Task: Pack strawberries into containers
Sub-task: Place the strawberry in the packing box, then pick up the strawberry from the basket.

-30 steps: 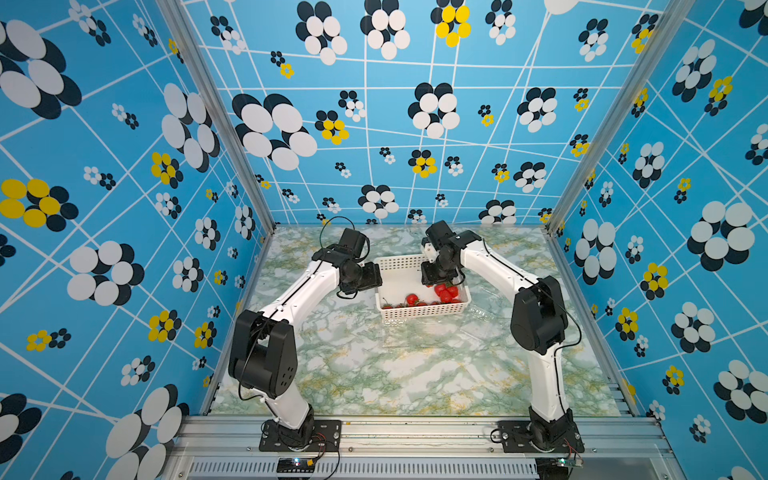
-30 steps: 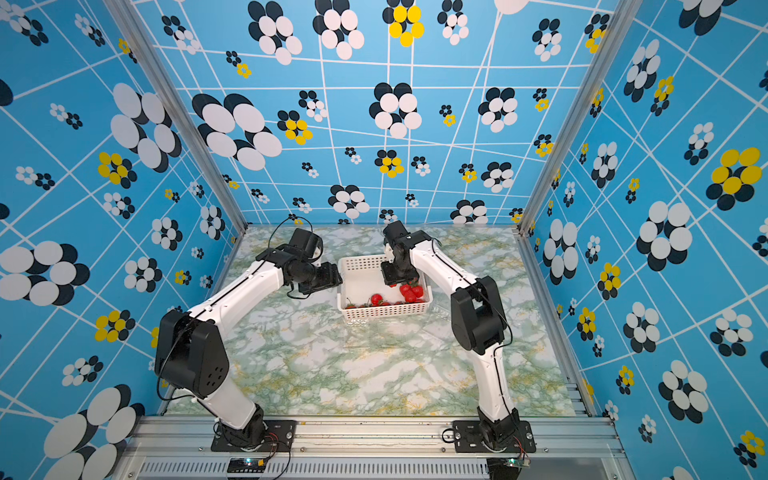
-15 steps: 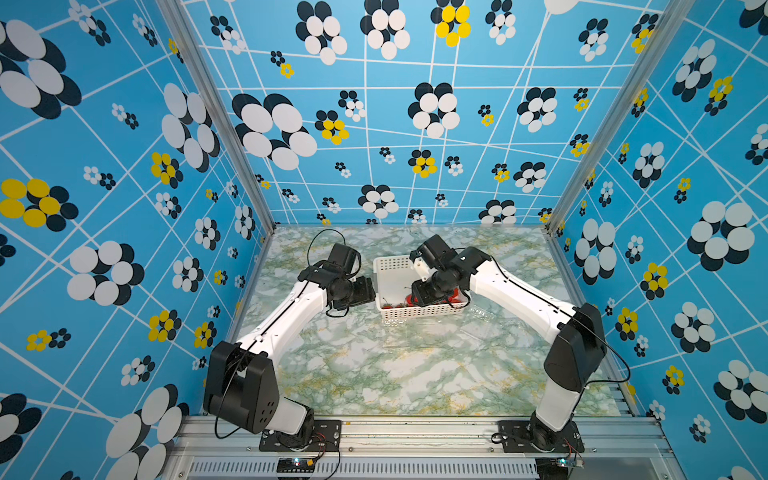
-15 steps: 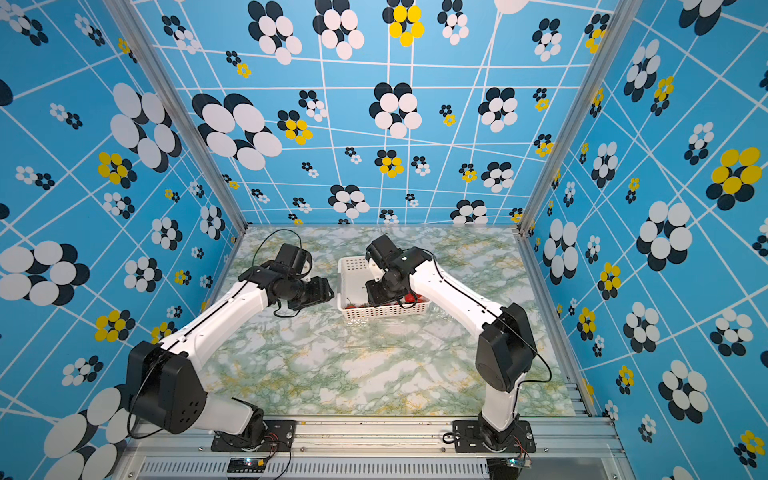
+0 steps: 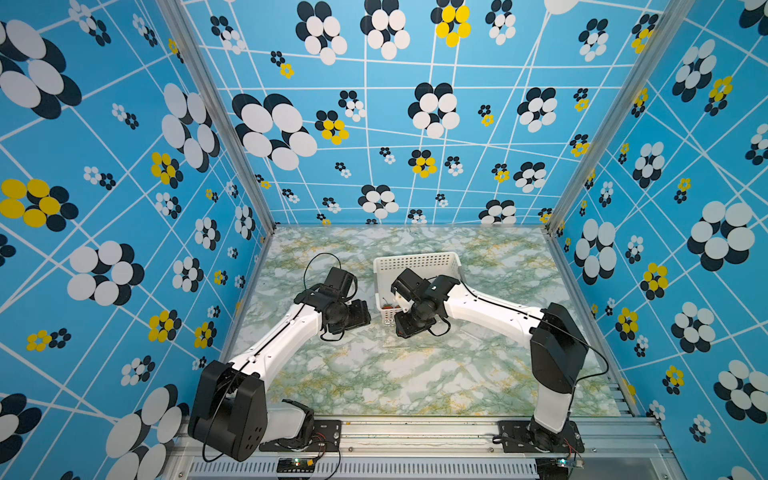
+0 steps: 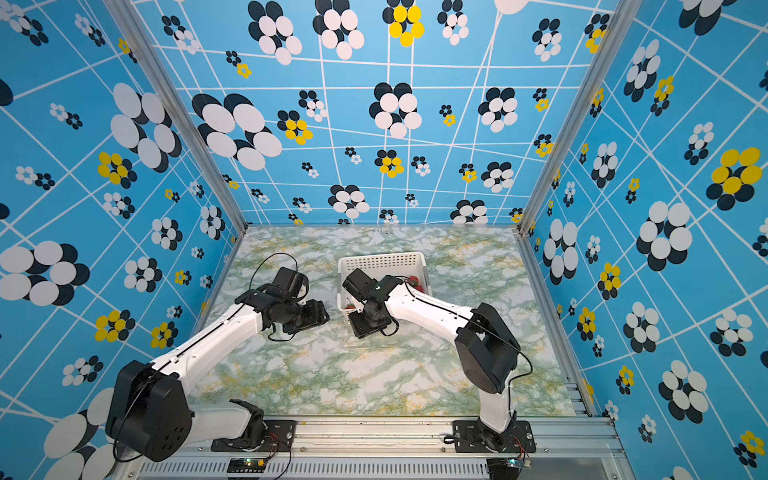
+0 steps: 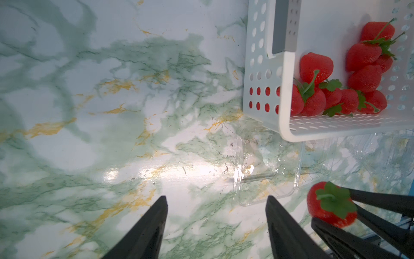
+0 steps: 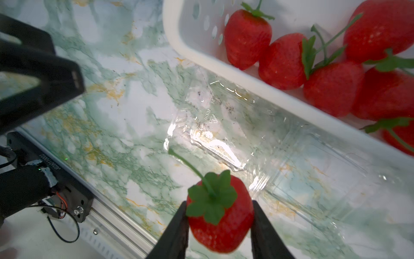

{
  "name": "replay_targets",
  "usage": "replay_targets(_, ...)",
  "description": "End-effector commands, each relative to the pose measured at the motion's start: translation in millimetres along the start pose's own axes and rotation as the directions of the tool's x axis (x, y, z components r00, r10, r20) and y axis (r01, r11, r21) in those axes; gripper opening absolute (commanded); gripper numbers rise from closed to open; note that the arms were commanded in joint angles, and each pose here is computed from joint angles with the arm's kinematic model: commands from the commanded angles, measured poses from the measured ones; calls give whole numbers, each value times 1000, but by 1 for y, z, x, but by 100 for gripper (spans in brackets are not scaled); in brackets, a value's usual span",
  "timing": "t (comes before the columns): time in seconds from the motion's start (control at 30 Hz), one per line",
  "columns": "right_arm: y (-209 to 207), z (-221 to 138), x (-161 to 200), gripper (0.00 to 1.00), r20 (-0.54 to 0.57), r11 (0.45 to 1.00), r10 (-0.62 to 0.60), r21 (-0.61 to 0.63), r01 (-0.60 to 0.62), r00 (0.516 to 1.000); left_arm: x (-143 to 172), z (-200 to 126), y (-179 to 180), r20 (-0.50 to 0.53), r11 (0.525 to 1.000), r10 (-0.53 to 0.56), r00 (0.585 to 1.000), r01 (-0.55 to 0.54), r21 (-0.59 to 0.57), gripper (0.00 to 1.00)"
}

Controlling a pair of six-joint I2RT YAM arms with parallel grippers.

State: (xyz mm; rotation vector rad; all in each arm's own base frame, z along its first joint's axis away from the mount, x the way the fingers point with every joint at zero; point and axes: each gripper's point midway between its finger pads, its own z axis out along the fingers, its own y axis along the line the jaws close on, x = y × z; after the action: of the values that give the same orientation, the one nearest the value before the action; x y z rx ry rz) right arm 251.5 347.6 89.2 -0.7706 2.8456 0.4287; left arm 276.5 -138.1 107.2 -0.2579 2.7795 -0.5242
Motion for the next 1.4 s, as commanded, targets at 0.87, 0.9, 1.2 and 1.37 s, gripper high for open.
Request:
replay_targets(0.87,-8,33,-5,58,-54,998,-9,68,13,999,0,1,-3,33,999,13,999,-14,30,71)
replay_targets(0.9,-8,29,-4,59,-47,997,-11,73,15,999,0,1,-3,32,999,12,999,-13,30,71)
replay_targets(1.2,-7,-39,-12,59,76,995,-38,91,31,996,-5,-3,-5,46,1000,12,999,-13,26,70)
replay_targets(1.37,-29,-81,-50,59,191,987,-42,158,11,981,-16,-12,-13,68,999,18,998,-20,31,71)
